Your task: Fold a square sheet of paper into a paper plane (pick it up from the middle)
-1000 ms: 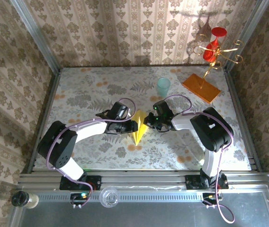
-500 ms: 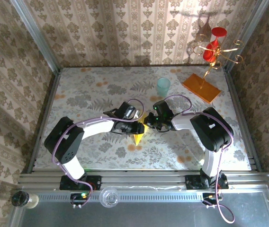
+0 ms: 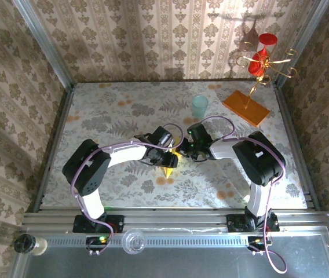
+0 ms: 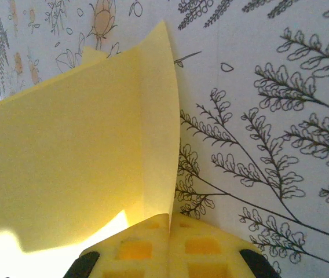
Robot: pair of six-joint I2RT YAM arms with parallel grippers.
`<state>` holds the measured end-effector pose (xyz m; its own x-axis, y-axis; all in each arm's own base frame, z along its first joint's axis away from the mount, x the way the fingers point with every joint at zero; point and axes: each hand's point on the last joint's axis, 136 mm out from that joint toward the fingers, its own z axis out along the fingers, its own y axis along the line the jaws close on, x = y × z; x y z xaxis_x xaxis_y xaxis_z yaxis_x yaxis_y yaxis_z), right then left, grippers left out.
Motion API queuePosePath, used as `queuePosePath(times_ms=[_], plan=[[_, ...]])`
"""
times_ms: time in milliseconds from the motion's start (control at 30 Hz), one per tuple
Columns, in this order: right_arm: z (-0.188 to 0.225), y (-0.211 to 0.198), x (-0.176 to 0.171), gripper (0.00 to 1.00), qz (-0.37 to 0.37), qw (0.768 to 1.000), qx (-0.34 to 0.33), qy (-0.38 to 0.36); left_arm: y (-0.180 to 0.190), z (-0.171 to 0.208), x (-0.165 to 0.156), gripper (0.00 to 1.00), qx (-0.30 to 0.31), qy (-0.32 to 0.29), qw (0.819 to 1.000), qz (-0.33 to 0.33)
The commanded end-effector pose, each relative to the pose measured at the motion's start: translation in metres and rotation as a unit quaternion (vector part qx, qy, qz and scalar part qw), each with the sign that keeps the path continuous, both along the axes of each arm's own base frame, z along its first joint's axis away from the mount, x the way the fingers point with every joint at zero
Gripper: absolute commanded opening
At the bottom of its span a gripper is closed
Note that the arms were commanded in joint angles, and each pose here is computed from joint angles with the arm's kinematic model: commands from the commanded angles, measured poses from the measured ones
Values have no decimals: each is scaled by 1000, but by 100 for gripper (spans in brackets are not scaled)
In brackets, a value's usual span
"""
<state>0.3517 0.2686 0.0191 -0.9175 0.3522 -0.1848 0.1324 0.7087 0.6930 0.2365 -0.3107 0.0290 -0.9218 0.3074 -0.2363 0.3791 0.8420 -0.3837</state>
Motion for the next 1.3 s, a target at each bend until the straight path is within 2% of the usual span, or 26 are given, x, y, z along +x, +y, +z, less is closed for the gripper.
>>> queuePosePath(times_ms=[0,300,633,967,1267], plan=[[5,2,2,2,2,1000,9,3,-1,4,3,52,21,-18,999,-16],[5,2,3,1,2,1000,9,4,4,6,9,49,35,-34,999,-9],[3,1,2,1,1,1000,8,6,9,3,12,34,49,-40,998,6],[1,1,1,1,0,1000,9,7,10,3,16,32,52,-45,997,22],[2,2,1,2,1,1000,11,7,7,0,14,24,57,-42,997,16]])
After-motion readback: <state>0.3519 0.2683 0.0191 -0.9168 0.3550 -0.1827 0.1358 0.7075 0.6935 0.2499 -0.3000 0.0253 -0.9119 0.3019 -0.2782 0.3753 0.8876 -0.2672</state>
